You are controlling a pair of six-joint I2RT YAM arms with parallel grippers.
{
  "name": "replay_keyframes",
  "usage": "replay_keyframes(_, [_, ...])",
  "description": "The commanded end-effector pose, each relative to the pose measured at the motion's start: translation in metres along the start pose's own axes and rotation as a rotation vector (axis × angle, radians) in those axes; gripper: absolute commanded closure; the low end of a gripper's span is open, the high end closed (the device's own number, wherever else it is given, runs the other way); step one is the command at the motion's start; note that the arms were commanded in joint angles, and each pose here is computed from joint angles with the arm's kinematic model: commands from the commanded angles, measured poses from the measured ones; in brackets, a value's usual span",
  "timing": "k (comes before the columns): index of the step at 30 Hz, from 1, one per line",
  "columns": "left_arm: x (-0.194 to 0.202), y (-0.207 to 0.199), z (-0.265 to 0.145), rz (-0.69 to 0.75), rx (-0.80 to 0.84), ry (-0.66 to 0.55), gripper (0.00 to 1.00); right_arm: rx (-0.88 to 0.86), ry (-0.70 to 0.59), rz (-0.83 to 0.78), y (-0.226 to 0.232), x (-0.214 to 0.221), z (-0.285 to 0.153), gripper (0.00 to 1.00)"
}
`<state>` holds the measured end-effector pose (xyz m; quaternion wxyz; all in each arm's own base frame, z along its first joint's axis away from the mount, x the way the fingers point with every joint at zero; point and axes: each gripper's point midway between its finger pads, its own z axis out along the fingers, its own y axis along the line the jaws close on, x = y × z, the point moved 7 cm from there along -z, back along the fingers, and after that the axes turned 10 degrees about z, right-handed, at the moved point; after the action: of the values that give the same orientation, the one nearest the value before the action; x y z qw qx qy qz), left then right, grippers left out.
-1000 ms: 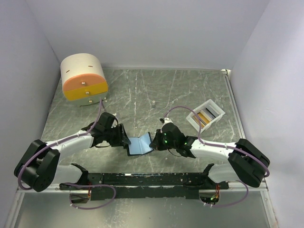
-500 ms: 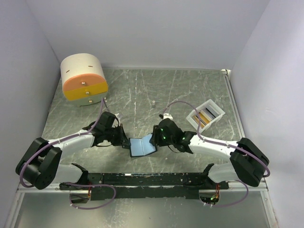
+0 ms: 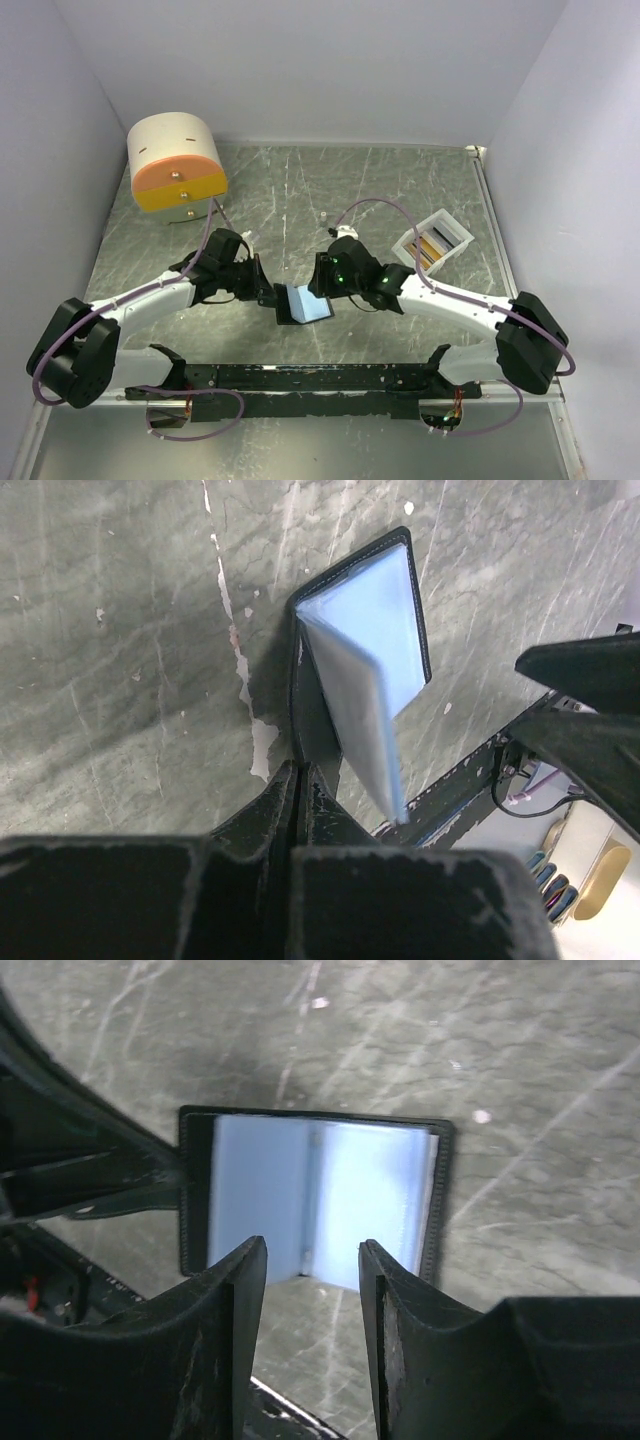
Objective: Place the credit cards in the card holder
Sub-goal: Open the card holder at the center of the board.
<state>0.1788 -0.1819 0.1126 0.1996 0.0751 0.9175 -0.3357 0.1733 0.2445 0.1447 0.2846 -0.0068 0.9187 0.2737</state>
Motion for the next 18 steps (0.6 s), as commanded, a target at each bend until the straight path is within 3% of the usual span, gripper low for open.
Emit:
replay_keyframes(1, [-0.005, -0.004, -0.004, 0.020, 0.012, -0.003, 0.93, -0.121, 0.034, 0.007, 0.017, 0.007, 0.003, 0.58])
replay_keyframes(10, [0.002, 0.004, -0.001, -0.010, -0.025, 0.022, 0.93, -0.102, 0.156, -0.001, 0.011, 0.039, 0.051, 0.60])
replay_keyframes(18, [0.001, 0.005, -0.001, -0.012, -0.045, 0.016, 0.89, -0.317, 0.202, 0.014, 0.030, 0.053, 0.051, 0.58])
